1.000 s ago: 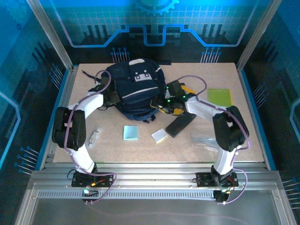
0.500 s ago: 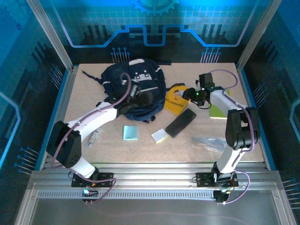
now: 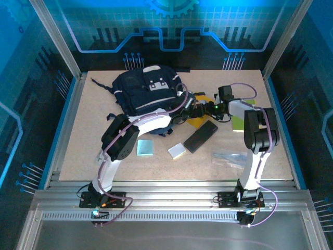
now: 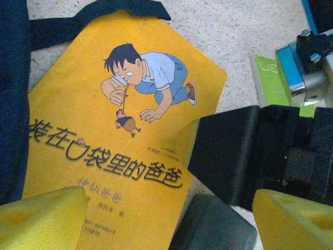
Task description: Pack the student bag
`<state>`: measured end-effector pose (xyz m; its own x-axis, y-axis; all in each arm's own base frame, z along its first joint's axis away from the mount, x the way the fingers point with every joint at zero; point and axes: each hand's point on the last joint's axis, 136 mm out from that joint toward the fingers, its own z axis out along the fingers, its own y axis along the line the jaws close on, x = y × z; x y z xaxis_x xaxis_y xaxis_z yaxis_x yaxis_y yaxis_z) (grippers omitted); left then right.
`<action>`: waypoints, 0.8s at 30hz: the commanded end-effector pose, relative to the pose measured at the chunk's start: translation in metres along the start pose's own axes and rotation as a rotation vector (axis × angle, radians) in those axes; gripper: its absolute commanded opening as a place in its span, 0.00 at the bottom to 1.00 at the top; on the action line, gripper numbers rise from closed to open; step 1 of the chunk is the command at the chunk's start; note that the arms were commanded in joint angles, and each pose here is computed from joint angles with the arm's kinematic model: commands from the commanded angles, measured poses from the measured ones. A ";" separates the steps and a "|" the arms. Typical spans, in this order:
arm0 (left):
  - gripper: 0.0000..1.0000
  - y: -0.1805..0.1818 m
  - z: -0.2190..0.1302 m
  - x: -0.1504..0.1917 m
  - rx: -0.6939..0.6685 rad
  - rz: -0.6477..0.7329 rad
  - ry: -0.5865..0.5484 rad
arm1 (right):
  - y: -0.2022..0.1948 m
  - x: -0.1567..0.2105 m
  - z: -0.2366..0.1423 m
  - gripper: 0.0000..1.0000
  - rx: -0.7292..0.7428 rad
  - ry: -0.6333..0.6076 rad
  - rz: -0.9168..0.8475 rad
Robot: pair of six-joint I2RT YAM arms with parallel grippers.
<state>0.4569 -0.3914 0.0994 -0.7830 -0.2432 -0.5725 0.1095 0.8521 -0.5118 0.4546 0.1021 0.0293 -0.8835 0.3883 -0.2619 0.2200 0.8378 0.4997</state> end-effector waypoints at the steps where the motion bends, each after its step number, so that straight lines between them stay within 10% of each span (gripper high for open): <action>1: 0.85 0.031 0.016 0.011 -0.126 0.022 0.032 | 0.005 -0.006 0.007 0.46 -0.073 -0.016 0.030; 11: 0.55 0.091 0.028 0.045 -0.232 -0.072 0.127 | 0.051 -0.018 -0.020 0.39 -0.295 -0.070 0.044; 24: 0.53 0.087 0.028 0.042 -0.229 -0.054 0.138 | 0.054 -0.011 -0.004 0.23 -0.313 -0.030 0.058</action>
<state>0.4580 -0.3563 0.0421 -0.8277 -0.2669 -0.4937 -0.0228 0.8949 -0.4456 0.4736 0.1248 0.0631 -0.8358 0.4829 -0.2610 0.1696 0.6794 0.7139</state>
